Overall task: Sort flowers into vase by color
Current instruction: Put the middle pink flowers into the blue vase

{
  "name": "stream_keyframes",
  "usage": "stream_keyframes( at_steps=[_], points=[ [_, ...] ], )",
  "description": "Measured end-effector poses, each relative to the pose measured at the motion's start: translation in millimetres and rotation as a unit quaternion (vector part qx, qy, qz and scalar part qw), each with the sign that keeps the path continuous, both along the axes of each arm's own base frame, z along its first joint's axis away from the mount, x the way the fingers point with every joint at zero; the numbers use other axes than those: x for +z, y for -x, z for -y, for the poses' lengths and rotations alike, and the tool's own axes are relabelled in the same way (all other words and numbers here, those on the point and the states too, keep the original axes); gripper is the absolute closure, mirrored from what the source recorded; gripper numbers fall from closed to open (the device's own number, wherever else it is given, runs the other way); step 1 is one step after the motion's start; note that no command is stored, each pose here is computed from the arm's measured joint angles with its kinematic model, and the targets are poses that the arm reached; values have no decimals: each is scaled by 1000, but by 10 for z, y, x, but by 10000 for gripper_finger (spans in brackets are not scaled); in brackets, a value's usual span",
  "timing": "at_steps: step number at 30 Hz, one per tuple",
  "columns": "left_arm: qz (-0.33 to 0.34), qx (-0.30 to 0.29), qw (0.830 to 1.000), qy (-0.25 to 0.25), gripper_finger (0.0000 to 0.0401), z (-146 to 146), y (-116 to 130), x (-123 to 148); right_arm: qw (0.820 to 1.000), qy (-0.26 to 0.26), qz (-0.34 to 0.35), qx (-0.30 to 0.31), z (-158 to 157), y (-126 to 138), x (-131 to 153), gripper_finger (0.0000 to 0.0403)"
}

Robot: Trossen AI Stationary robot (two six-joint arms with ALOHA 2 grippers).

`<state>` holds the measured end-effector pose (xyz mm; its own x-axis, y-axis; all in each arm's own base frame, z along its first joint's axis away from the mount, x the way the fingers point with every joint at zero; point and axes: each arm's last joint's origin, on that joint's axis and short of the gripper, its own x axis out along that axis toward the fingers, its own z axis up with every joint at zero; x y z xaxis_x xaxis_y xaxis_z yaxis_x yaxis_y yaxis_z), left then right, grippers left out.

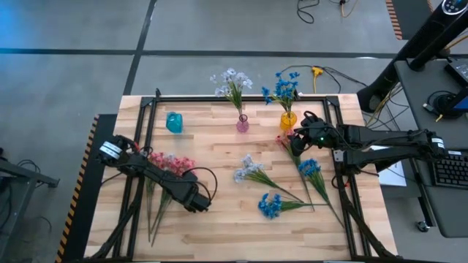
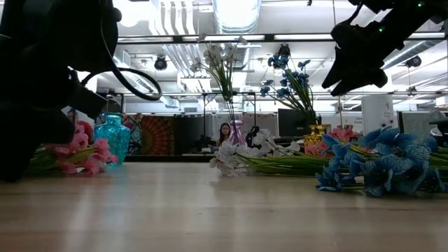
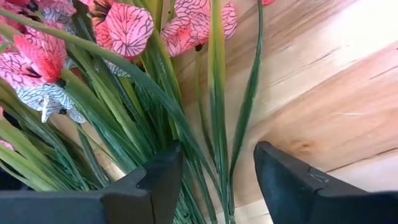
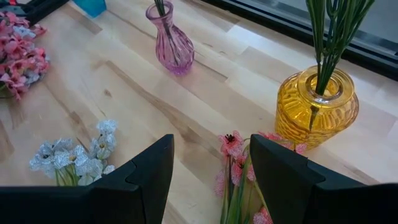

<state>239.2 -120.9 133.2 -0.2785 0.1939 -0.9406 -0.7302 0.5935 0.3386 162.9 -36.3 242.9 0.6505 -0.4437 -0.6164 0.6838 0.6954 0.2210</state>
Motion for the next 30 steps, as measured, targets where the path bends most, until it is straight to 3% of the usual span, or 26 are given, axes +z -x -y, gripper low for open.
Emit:
stream_keyframes(
  at_steps=[21, 30],
  points=[
    [17, -16, 1000, 15, 360, 22, -43, 5, 1000, 2, -2, 2, 0, 0, -1, 200],
    [19, -28, 999, 21, 398, 22, -41, 29, 1000, 2, -2, 2, 0, 0, -1, 200]
  ],
)
